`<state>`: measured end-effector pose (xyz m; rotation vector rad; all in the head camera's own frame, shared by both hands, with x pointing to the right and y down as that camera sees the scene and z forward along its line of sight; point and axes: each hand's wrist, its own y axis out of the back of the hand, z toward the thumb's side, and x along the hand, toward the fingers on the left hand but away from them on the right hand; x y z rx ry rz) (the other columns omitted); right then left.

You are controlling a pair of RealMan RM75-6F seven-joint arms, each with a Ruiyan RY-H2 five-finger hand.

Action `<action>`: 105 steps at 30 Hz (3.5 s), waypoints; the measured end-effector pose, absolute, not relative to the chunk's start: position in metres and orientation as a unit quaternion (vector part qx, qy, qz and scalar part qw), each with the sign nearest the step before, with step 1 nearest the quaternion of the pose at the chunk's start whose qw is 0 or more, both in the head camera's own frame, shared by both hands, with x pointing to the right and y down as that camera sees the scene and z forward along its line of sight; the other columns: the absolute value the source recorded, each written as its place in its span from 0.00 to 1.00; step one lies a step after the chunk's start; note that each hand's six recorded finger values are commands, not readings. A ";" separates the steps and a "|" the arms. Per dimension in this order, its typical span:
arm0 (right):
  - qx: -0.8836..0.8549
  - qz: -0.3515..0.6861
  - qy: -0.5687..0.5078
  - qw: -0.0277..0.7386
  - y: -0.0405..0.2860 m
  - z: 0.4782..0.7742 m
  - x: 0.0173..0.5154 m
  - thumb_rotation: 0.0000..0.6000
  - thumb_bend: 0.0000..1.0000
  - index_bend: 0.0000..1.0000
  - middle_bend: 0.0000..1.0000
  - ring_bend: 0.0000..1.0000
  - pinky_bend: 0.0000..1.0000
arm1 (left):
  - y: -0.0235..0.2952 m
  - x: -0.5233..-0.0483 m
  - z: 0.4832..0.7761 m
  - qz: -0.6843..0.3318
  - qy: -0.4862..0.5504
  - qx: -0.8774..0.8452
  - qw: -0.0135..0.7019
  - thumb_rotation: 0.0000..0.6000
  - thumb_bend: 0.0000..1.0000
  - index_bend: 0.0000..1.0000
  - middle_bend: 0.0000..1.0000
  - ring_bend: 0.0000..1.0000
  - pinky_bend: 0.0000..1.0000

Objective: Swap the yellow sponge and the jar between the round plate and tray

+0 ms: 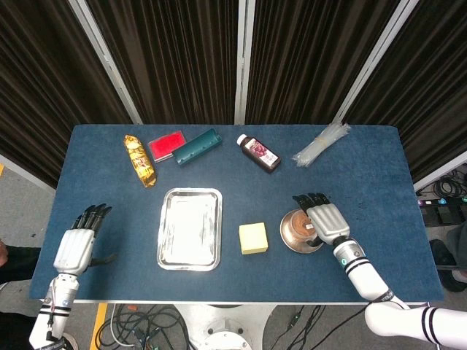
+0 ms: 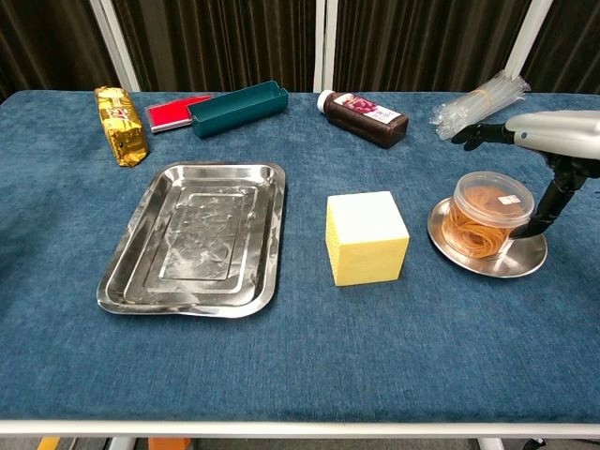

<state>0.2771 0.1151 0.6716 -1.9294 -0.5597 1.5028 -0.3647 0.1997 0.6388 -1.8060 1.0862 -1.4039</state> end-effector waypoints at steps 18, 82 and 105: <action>-0.647 0.501 -0.492 0.297 0.078 0.578 0.386 1.00 0.00 0.00 0.03 0.00 0.00 | 0.170 -0.225 0.650 -0.401 0.316 -0.807 0.297 1.00 0.00 0.09 0.05 0.01 0.15; -0.591 0.517 -0.561 0.261 0.079 0.562 0.476 1.00 0.00 0.00 0.01 0.00 0.00 | 0.147 -0.028 0.711 -0.277 0.160 -0.877 0.359 1.00 0.21 0.40 0.33 0.25 0.49; -0.591 0.516 -0.562 0.263 0.078 0.561 0.473 1.00 0.00 0.00 0.01 0.00 0.00 | 0.107 -0.109 0.687 -0.329 0.209 -0.837 0.383 1.00 0.24 0.41 0.35 0.26 0.52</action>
